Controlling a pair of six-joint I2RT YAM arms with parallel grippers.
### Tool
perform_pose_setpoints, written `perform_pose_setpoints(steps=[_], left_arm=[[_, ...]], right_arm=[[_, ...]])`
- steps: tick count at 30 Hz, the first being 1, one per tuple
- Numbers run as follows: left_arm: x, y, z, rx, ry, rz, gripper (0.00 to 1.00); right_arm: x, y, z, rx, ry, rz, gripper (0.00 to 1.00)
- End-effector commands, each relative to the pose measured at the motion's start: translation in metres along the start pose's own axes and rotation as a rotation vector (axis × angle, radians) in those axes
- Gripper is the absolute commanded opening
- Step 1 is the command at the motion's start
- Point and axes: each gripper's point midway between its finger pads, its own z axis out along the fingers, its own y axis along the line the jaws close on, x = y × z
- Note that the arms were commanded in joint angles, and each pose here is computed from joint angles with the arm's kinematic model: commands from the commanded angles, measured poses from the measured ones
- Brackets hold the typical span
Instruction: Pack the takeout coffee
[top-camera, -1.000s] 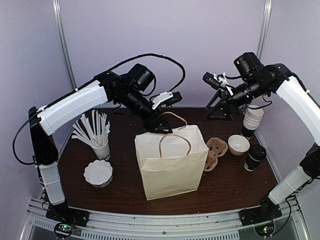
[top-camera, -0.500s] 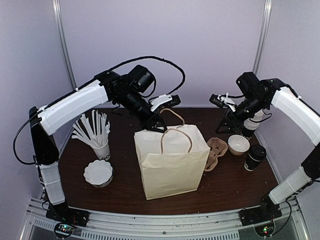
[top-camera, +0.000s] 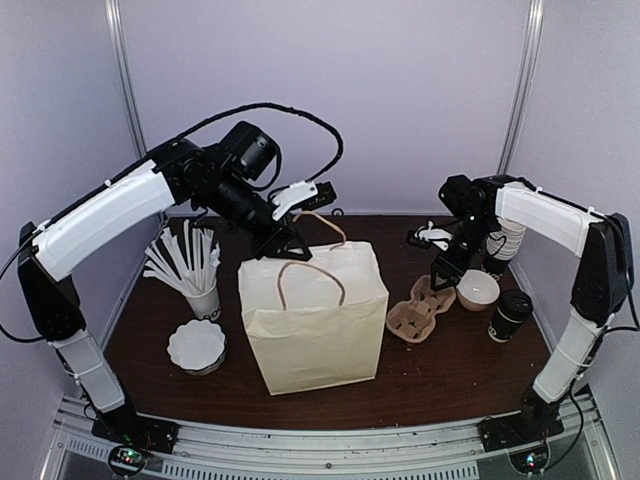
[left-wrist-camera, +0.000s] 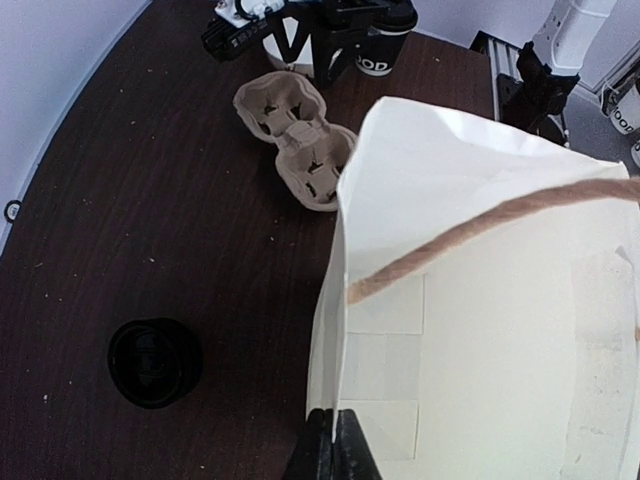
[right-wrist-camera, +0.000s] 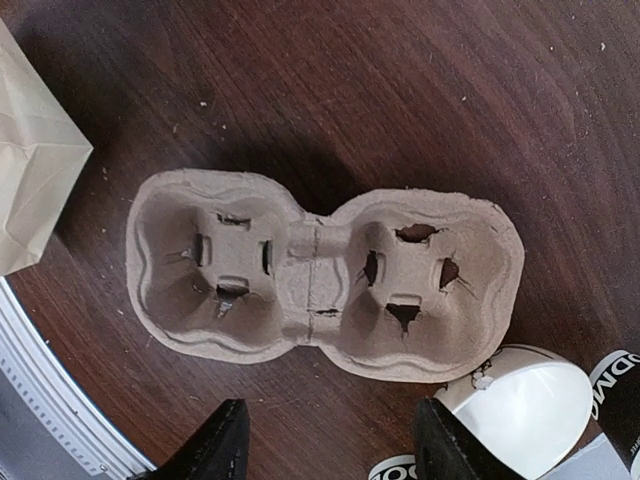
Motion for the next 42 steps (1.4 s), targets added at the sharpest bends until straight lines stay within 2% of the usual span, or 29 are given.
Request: perform_pose_setpoints(steps=[1, 8, 14, 18, 24, 30, 42], left_arm=[[0.007, 0.012, 0.011, -0.024, 0.005, -0.004, 0.0], [0.006, 0.012, -0.001, -0.032, -0.018, -0.008, 0.0], [0.007, 0.002, -0.011, -0.003, -0.029, 0.026, 0.0], [0.006, -0.006, -0.018, 0.016, -0.045, 0.044, 0.0], [0.006, -0.012, -0.018, 0.06, -0.049, 0.047, 0.0], [0.007, -0.011, -0.016, 0.067, -0.047, 0.042, 0.0], [0.008, -0.01, -0.014, 0.073, -0.044, 0.041, 0.0]], right_arm=[[0.012, -0.003, 0.006, 0.013, 0.063, -0.036, 0.59], [0.008, 0.043, 0.034, -0.124, 0.068, -0.084, 0.54], [-0.001, 0.063, 0.063, -0.178, 0.119, -0.094, 0.26], [0.002, 0.07, 0.077, -0.205, 0.161, -0.081, 0.19], [0.019, 0.085, 0.089, -0.25, 0.236, -0.117, 0.18], [0.056, 0.093, 0.085, -0.272, 0.357, -0.152, 0.16], [0.111, 0.069, 0.056, -0.116, 0.483, -0.178, 0.16]])
